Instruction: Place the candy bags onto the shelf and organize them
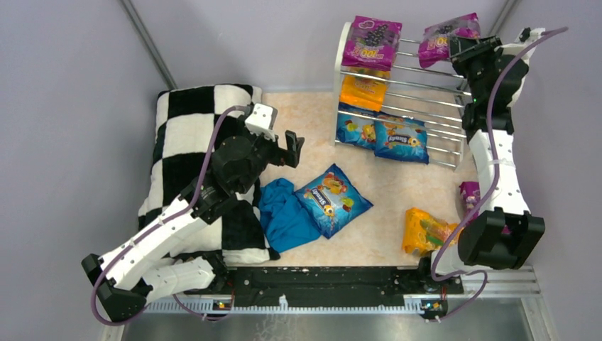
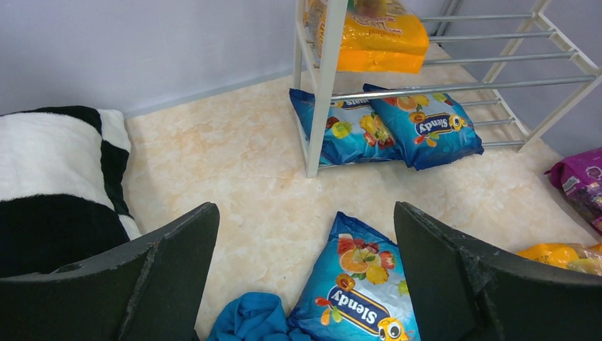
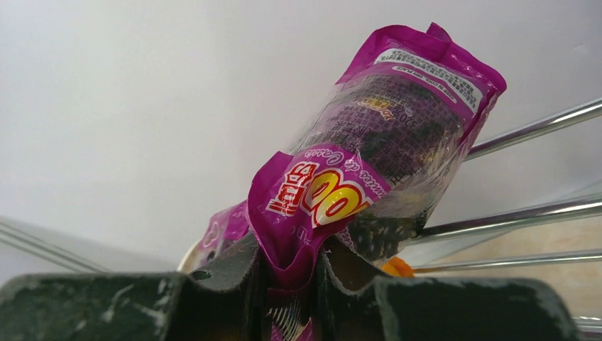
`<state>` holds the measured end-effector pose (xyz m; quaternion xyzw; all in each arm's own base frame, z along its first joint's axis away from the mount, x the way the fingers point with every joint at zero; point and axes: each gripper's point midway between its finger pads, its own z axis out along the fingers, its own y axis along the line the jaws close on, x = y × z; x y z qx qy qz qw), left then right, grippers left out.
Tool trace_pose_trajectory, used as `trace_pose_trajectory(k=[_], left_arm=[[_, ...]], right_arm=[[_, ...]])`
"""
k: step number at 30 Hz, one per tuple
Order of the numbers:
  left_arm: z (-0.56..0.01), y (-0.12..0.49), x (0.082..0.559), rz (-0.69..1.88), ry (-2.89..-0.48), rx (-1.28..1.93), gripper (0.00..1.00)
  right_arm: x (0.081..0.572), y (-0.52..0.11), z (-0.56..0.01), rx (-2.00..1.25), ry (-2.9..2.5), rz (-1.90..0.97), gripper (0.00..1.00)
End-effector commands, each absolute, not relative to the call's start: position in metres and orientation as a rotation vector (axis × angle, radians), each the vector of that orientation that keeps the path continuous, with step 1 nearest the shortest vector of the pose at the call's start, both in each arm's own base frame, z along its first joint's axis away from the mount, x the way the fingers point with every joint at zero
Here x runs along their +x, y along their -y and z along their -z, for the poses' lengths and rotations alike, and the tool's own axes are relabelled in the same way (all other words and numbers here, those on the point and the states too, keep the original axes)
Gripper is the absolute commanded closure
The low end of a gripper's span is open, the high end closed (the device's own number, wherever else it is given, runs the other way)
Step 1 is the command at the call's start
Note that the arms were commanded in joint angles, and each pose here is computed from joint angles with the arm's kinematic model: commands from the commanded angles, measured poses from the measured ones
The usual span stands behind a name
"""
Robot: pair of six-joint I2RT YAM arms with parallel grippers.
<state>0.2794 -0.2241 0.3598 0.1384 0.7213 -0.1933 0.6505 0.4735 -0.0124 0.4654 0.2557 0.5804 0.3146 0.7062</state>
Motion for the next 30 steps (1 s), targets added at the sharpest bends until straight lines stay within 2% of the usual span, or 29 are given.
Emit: trace_pose_trajectory(k=[1,9,16,30], left_arm=[[-0.365,0.227,0.283,0.449,-1.609,0.315,0.01],[-0.362,0.228,0.284,0.472,-1.620,0.312,0.01],[-0.360,0.227,0.286,0.486,-1.625,0.302,0.01],[-0.358,0.223,0.292,0.486,-1.635,0.290,0.01]], right_arm=[[0.422,-0.006,-0.550,0.415,-0.942,-0.884,1.00],[0.409,-0.011,-0.532,0.413,-0.826,-0.969,1.00],[0.415,-0.041,-0.515,0.412,-0.822,-1.008,1.00],[0.440,-0.032,-0.437,0.727,-1.055,-0.994,1.00]])
